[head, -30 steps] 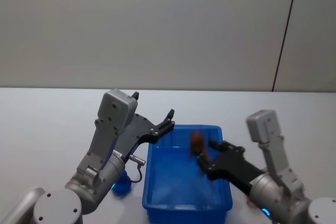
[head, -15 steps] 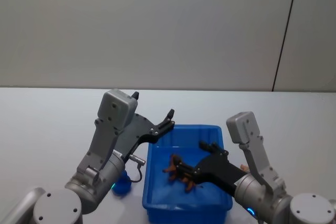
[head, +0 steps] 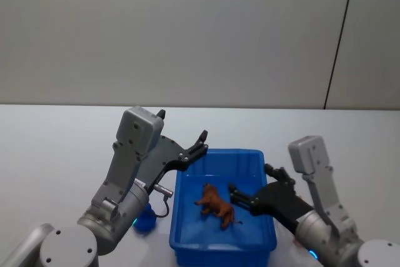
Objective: Pick up the two dolls from the table and place them into the box.
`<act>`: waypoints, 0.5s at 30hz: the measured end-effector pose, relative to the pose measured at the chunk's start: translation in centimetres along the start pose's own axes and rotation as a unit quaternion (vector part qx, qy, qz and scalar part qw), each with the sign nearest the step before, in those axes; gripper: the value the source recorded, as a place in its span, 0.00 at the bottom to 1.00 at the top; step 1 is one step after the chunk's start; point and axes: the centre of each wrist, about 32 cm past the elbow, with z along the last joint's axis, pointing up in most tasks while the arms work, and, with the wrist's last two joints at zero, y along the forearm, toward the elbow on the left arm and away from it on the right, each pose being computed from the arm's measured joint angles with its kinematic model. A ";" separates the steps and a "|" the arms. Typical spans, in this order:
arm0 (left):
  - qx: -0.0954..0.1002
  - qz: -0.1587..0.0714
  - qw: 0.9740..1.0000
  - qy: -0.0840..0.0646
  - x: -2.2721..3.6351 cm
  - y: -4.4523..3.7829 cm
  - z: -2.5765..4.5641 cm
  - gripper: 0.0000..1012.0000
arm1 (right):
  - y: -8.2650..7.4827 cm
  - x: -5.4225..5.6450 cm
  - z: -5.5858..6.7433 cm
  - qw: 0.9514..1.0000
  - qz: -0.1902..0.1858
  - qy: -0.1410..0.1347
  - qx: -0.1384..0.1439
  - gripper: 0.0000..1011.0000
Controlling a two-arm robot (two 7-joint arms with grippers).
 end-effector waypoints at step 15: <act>0.000 0.000 1.000 0.000 0.00 0.00 0.00 0.99 | -2.6 0.7 -0.8 0.996 -0.086 -0.014 -0.015 0.99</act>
